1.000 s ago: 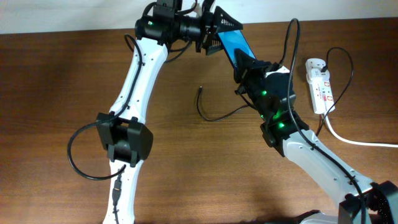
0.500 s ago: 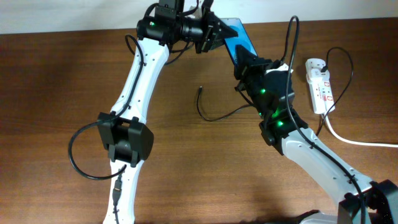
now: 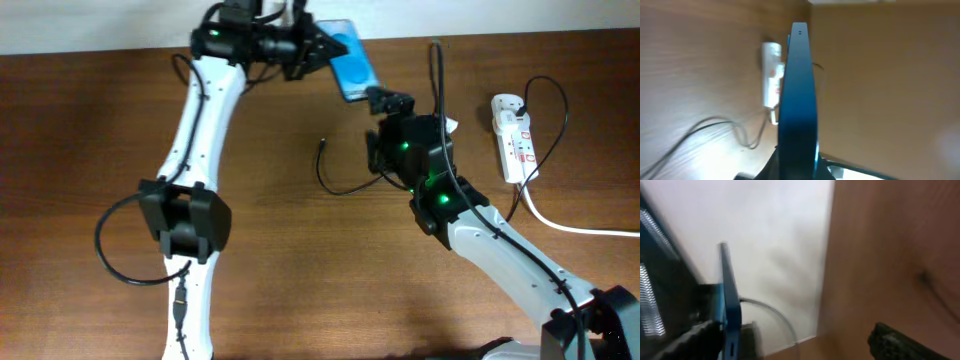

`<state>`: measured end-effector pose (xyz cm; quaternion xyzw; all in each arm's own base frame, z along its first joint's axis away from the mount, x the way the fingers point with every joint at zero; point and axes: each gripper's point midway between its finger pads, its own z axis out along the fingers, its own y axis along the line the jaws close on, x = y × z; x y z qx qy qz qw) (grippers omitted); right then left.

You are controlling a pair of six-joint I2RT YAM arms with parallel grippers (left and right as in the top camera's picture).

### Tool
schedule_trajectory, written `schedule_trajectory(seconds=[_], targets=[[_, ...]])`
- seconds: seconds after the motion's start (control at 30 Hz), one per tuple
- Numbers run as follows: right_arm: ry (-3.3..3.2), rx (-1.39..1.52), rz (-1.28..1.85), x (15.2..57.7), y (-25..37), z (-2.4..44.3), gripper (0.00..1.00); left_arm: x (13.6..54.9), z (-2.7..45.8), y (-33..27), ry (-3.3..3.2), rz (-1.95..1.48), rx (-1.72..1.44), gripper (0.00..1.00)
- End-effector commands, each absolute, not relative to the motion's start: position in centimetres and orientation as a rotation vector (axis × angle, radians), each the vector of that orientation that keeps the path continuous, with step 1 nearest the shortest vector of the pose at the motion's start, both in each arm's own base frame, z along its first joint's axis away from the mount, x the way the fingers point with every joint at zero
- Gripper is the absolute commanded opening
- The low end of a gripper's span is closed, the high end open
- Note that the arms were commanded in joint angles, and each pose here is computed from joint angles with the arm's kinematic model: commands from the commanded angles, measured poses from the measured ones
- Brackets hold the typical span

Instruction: Plug charger to phone and switch on socket

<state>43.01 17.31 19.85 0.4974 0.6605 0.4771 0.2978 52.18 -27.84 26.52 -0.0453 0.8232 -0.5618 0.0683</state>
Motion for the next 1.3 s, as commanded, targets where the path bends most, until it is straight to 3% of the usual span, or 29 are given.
schedule_trajectory(seconds=[0.0, 0.07, 0.13, 0.17, 0.37, 0.57, 0.8, 1.17, 1.27], targets=[[2.048, 1.002, 0.888, 41.1, 16.2, 15.0, 0.98, 53.4, 25.9, -21.6, 2.462, -1.574, -0.133, 0.00], [2.229, 0.841, 0.649, 39.2, 14.9, 11.9, 0.98, 53.8, 24.7, -16.9, 2.485, -1.502, -0.207, 0.00], [2.336, 0.398, 0.624, 38.5, 16.8, 12.0, 0.99, 53.7, 24.0, -13.5, 2.492, -1.456, -0.214, 0.00], [2.350, 0.309, 0.635, 38.2, 17.4, 12.1, 0.84, 53.5, 23.7, -12.0, 2.497, -1.441, -0.229, 0.00], [2.418, 0.141, 0.689, 39.5, 20.0, 15.2, 0.67, 53.8, 24.0, -5.3, 2.430, -1.430, -0.314, 0.00], [2.657, 0.117, 0.835, 45.7, 26.4, 11.9, 0.49, 53.4, 25.5, -5.2, 2.364, -1.558, -0.293, 0.00], [2.761, 0.255, 0.786, 46.6, 27.4, 3.3, 0.33, 53.0, 25.3, -5.3, 2.379, -1.569, -0.315, 0.00], [2.838, 0.302, 0.640, 46.4, 26.3, -3.2, 0.31, 53.0, 25.2, -5.3, 2.384, -1.566, -0.321, 0.00], [2.880, 0.293, 0.624, 45.5, 25.9, -3.6, 0.04, 53.0, 25.2, -5.3, 2.386, -1.567, -0.323, 0.00]])
